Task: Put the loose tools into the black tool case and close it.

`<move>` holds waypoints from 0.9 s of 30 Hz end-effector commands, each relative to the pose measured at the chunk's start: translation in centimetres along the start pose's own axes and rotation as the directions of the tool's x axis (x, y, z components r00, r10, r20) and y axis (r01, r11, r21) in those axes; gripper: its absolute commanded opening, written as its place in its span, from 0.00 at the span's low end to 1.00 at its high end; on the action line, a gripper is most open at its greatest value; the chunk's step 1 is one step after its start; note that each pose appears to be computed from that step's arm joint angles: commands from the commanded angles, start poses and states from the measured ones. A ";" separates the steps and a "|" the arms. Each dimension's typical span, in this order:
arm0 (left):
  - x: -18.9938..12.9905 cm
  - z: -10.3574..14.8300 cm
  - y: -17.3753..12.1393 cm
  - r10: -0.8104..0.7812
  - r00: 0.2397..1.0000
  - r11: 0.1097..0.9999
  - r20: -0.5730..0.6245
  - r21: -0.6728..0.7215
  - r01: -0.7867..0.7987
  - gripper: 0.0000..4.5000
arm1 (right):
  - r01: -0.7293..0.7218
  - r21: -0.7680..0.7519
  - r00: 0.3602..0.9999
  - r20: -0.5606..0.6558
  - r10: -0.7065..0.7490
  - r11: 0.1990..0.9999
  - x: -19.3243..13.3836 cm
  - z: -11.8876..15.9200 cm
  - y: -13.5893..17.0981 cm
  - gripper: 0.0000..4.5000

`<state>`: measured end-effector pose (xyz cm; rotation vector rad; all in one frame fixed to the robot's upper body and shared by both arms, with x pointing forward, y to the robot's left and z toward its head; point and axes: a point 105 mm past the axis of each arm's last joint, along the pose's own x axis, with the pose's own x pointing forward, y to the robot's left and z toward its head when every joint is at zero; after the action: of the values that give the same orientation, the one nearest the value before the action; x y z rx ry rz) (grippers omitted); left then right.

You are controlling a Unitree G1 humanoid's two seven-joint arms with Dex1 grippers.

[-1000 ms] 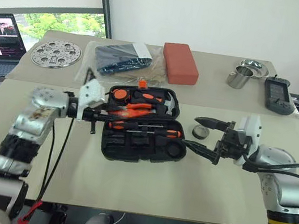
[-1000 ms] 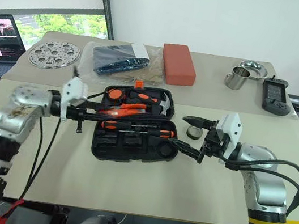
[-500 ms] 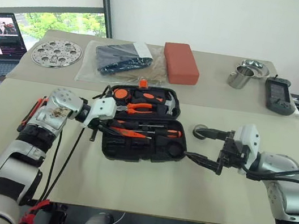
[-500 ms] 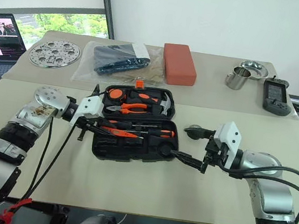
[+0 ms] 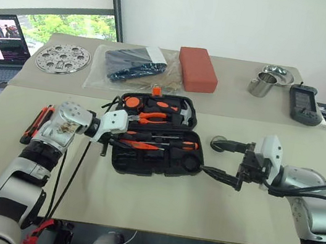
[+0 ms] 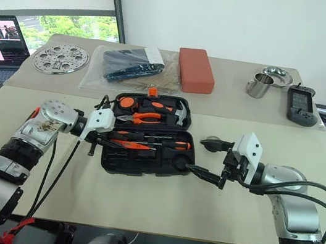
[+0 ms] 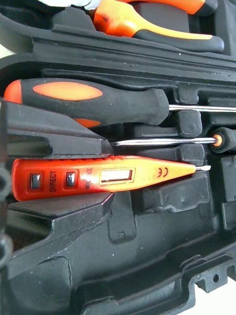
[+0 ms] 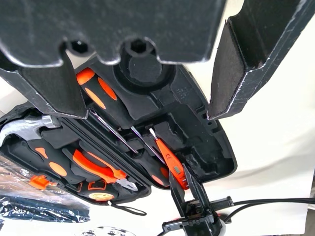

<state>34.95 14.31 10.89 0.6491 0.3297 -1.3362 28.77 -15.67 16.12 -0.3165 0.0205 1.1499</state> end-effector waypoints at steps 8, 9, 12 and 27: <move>-0.7 2.1 1.8 0.104 0.993 0.994 0.054 0.021 -0.106 0.70 | -0.007 -0.042 1.000 0.030 0.008 0.999 0.1 1.4 0.0 1.00; -1.0 2.6 2.0 0.107 0.992 0.994 0.074 0.017 -0.108 0.78 | -0.007 -0.042 0.999 0.031 0.009 0.999 0.1 1.4 0.0 1.00; -2.1 4.3 2.0 0.094 0.986 0.995 0.137 0.006 -0.096 0.94 | -0.008 -0.042 0.999 0.031 0.010 0.999 0.1 1.4 0.0 1.00; -2.0 3.2 2.1 0.107 0.988 0.994 0.114 0.018 -0.110 0.38 | -0.018 -0.044 0.999 0.044 0.020 0.999 0.6 1.5 -0.1 1.00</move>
<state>36.10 14.13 14.69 0.5812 0.2010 -1.2546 29.06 -15.08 16.67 -0.3194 -0.0044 1.1653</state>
